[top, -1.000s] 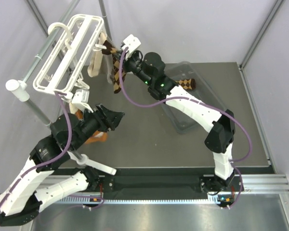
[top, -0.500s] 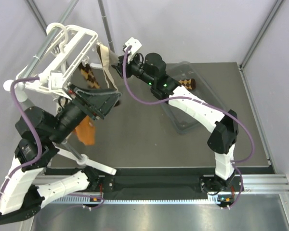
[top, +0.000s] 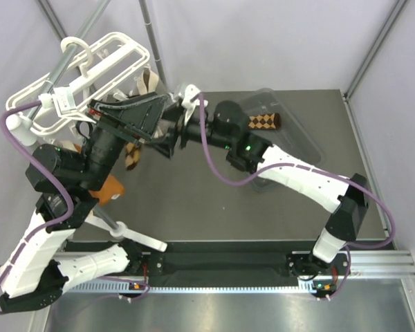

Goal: Clip the socks to the hanger
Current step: Rotate the hanger.

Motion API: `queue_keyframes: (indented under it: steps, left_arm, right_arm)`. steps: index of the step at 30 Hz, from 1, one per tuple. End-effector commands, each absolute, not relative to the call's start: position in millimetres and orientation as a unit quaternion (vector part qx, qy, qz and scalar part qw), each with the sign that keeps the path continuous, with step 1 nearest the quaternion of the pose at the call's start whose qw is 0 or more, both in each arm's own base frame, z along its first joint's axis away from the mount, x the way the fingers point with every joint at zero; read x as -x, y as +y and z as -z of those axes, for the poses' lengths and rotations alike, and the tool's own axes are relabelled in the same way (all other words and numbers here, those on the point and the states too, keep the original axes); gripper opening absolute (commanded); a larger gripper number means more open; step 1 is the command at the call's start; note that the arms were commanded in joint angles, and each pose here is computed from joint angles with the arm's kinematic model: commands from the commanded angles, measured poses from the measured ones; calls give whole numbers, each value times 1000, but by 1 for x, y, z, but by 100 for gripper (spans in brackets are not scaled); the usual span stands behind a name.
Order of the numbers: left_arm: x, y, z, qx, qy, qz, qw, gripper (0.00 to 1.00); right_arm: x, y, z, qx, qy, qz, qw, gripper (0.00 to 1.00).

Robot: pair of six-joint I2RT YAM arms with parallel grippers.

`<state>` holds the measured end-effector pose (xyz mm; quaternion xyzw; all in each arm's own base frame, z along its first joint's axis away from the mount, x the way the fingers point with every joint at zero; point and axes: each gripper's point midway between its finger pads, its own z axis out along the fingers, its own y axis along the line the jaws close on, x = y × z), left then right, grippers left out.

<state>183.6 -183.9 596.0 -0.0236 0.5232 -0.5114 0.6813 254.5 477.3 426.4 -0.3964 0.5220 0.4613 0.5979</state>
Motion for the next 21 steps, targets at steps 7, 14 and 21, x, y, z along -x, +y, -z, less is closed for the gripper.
queue_keyframes:
  steps: [7, 14, 21]
  left_arm:
    - [-168, -142, -634, 98, 418, 552, 715, 65]
    - [-168, -130, -628, 123, 420, 549, 712, 64]
    - [-171, -134, -616, 122, 433, 547, 706, 64]
  right_arm:
    - [-198, 518, -474, 380, 401, -594, 585, 85]
    - [-259, 538, -472, 284, 458, -558, 631, 67]
    - [-330, 537, -446, 207, 498, -464, 703, 50]
